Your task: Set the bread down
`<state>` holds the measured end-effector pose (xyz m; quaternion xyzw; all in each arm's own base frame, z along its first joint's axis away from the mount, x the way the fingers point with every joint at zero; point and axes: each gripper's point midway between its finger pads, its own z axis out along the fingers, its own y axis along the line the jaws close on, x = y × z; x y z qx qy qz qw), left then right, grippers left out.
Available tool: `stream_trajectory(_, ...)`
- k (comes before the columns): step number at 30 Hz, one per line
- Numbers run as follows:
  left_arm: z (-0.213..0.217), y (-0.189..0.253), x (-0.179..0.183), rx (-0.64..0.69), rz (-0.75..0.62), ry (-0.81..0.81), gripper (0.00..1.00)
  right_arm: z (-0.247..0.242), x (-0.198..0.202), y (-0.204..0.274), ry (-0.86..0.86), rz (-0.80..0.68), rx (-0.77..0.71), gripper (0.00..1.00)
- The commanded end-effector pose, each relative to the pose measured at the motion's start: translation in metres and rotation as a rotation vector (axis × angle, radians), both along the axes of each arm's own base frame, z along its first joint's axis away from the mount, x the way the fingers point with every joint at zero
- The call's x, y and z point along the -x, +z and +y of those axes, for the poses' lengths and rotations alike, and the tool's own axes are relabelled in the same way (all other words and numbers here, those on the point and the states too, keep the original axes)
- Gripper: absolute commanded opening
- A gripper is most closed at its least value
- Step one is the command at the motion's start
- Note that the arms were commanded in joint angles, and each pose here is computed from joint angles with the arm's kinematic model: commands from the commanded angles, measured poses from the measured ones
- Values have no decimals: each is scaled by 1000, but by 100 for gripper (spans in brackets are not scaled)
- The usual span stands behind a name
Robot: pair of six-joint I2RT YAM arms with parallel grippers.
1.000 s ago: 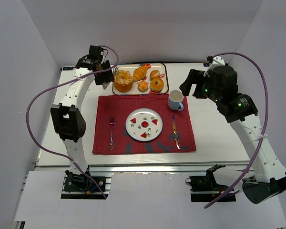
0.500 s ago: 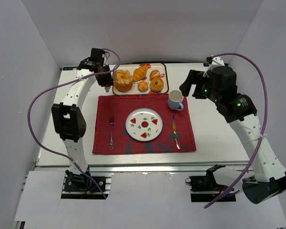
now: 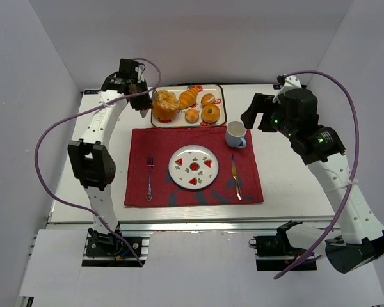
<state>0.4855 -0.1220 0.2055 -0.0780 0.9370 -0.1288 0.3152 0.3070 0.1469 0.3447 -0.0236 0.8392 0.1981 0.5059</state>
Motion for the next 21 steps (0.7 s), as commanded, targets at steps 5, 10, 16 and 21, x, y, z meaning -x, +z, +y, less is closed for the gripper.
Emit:
stream_trajectory(5, -18, 106, -6, 138, -241, -41, 0, 2, -1, 26, 16, -81, -24, 89)
stream_trajectory(10, -26, 128, 21, 199, -250, -84, 0, -3, -4, 34, -14, -107, -17, 89)
stream_trajectory(16, -44, 139, 85, 306, -212, -178, 0, -3, -8, 41, -20, -130, -22, 89)
stream_trajectory(21, -63, 143, 141, 409, -160, -257, 0, 0, -13, 46, -15, -147, -32, 89)
